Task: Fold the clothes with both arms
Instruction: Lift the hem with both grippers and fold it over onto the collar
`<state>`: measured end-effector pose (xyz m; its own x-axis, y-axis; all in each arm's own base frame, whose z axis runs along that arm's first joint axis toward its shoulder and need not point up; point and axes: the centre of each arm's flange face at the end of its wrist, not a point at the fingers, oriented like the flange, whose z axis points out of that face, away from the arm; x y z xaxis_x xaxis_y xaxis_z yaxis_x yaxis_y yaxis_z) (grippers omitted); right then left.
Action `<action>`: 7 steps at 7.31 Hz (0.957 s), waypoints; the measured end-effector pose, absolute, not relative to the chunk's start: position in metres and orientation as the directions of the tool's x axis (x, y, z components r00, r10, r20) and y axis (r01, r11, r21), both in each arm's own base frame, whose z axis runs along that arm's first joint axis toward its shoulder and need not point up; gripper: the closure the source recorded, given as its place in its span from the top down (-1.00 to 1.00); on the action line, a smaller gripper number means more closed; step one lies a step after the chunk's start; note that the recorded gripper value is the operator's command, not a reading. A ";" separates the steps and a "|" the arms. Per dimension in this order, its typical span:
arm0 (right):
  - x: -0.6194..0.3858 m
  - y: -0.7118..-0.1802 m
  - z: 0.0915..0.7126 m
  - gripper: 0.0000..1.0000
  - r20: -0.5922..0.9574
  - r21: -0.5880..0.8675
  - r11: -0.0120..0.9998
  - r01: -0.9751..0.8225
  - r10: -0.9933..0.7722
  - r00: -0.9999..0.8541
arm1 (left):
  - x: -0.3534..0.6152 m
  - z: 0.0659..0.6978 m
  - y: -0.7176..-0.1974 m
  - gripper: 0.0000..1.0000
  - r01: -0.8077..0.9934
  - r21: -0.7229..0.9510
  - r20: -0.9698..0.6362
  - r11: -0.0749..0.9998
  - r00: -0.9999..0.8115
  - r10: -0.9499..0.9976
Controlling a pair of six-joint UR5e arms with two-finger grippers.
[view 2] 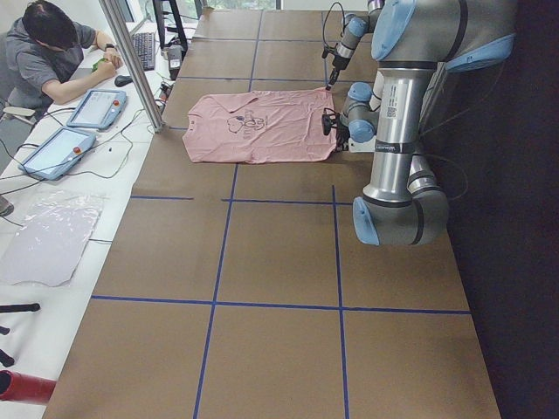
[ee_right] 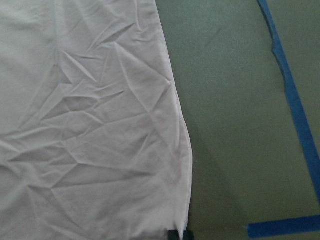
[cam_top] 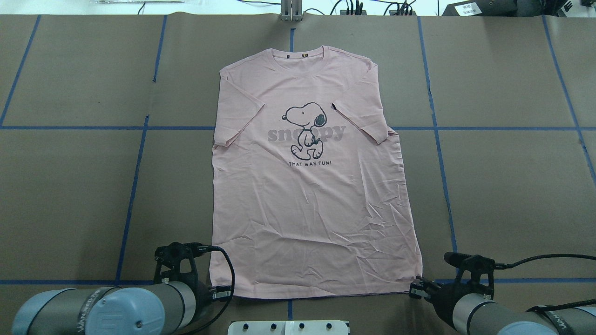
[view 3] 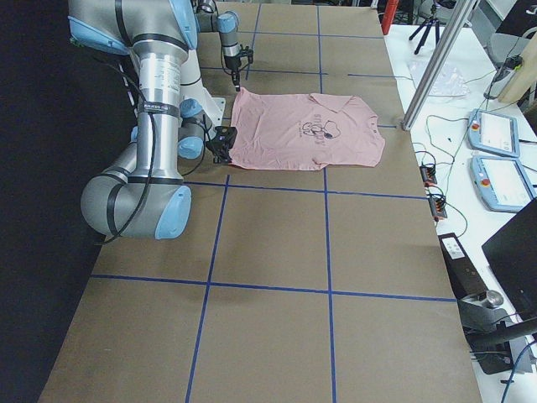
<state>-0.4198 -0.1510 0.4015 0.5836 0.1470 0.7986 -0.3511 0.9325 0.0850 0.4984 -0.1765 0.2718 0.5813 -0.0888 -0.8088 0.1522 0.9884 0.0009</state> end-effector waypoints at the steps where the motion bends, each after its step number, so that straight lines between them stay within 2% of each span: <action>1: -0.401 -0.151 0.373 -1.00 0.799 0.085 0.935 -0.346 0.143 0.584 | 0.467 0.244 -0.172 -1.00 0.121 0.005 -0.809 0.993 0.585 -0.067; 4: -0.307 -0.144 0.240 -1.00 0.818 0.019 0.962 -0.274 0.142 0.557 | 0.356 0.176 -0.174 -1.00 0.051 -0.049 -0.830 0.997 0.554 -0.069; 5: -0.286 -0.151 0.214 -1.00 0.818 -0.020 0.966 -0.257 0.163 0.551 | 0.337 0.164 -0.181 -1.00 0.042 -0.057 -0.840 0.997 0.538 -0.071; 7: -0.281 -0.173 0.190 -1.00 0.812 0.003 0.969 -0.248 0.142 0.566 | 0.335 0.158 -0.201 -1.00 0.022 0.017 -0.838 1.000 0.546 0.002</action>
<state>-0.2814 -0.1734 0.1903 0.5663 0.1421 0.8119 -0.2480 0.9688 0.0034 0.3348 -0.2013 0.1580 0.5458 0.0025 -0.8379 0.0216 0.9996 0.0170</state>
